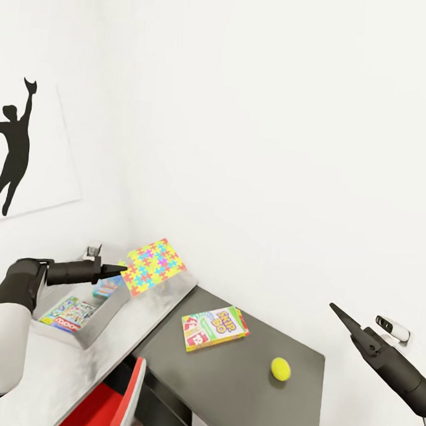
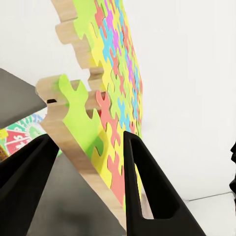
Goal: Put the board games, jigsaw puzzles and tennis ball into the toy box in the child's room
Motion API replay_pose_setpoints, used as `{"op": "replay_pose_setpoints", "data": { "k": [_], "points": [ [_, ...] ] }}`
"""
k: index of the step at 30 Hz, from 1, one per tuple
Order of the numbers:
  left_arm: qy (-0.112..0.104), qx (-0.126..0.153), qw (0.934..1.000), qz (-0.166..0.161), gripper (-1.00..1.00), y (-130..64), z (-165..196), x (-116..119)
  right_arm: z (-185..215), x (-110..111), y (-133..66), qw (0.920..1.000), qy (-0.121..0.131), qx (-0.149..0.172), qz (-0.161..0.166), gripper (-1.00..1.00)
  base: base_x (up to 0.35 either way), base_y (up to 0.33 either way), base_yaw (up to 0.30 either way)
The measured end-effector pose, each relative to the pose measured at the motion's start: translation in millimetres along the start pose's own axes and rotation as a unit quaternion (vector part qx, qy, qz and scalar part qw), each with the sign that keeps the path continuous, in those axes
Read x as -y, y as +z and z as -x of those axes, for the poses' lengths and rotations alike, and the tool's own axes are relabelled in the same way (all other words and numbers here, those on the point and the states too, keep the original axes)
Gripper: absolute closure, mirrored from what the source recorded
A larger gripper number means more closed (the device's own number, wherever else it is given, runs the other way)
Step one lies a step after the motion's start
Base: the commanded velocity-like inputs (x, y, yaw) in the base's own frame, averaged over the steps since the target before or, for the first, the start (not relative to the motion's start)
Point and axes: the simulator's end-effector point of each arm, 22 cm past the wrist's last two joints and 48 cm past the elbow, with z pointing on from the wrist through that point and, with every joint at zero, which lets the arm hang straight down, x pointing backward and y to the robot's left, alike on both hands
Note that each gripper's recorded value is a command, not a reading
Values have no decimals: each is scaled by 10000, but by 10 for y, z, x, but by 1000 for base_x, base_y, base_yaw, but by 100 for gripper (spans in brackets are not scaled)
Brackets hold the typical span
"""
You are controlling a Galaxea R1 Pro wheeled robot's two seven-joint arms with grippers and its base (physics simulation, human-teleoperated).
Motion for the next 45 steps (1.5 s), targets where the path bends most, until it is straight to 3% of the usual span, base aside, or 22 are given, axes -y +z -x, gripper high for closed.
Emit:
{"op": "replay_pose_setpoints", "data": {
  "k": [6,37,45],
  "points": [
    [98,45,9999,39,100,-27,55,27,-3,5,-1,10000,7,1,-4,-100,18,155,0],
    [128,57,9999,53,100,-38,71,34,-19,81,3,9999,41,-3,-160,-100,73,56,0],
    [-11,60,9999,103,100,-73,83,12,5,77,-12,9999,40,18,-157,-100,0,0,0]
  ]
}}
